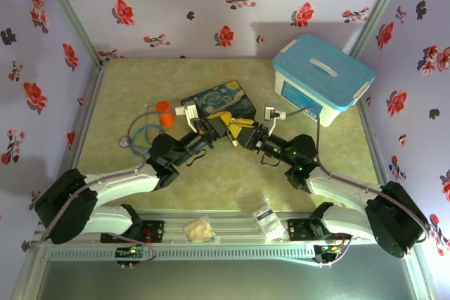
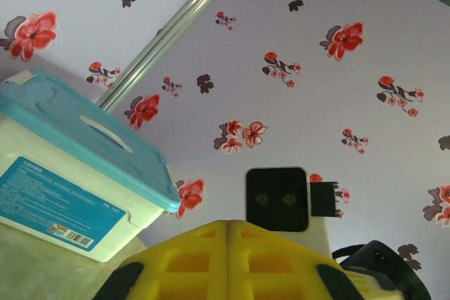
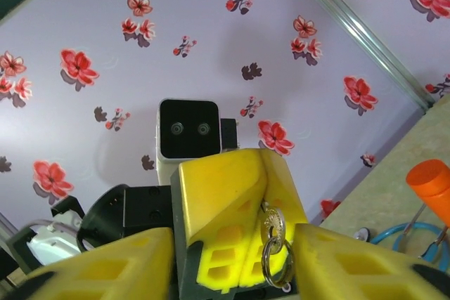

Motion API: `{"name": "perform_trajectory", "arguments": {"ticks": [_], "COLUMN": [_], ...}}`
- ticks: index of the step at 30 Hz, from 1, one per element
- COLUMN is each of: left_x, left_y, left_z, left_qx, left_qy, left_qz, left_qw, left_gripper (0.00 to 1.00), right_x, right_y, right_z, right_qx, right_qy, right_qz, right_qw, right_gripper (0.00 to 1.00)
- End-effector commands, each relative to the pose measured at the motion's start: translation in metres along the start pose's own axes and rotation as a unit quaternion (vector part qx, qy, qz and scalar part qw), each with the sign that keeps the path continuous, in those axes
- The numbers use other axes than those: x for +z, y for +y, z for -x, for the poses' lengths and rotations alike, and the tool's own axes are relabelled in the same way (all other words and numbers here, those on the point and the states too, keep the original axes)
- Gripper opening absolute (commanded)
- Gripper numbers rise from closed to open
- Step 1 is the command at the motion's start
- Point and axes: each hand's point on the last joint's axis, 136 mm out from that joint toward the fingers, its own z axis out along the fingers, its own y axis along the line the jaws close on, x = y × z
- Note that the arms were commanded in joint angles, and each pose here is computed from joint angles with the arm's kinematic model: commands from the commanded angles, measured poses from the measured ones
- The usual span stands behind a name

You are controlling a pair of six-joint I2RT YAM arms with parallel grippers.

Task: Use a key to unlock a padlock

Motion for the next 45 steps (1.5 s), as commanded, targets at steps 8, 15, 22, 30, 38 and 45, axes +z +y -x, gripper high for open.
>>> {"name": "perform_trajectory", "arguments": {"ticks": [8,15,22,30,38,45], "left_x": [-0.005,-0.009,-0.004,-0.002,-0.001,-0.007], "left_y": [-0.012,-0.006,-0.002,0.001,0.001,0.009], "left_z": [0.011,0.009,0.006,0.002,-0.001,-0.001], "left_qx": [0.003,-0.003,-0.016,-0.017,-0.022,-0.013], "left_qy": [-0.03,-0.033,-0.03,-0.027,-0.023,-0.029], "left_qz": [-0.021,-0.013,-0.01,-0.007,-0.007,0.012], "left_qw": [0.999,0.999,0.999,0.999,0.999,0.999], "left_gripper": [0.0,0.0,0.0,0.0,0.0,0.02], "right_x": [0.007,0.005,0.009,0.01,0.007,-0.002], "right_y": [0.012,0.006,0.004,0.008,0.004,0.0], "right_z": [0.018,0.016,0.011,0.006,0.008,0.008], "right_qx": [-0.003,-0.005,0.001,0.005,0.003,-0.009], "right_qy": [-0.044,-0.044,-0.032,-0.021,-0.034,-0.037], "right_qz": [0.036,0.022,0.026,0.04,0.032,0.007], "right_qw": [0.998,0.999,0.999,0.999,0.999,0.999], "right_gripper": [0.23,0.12,0.1,0.2,0.08,0.0]}}
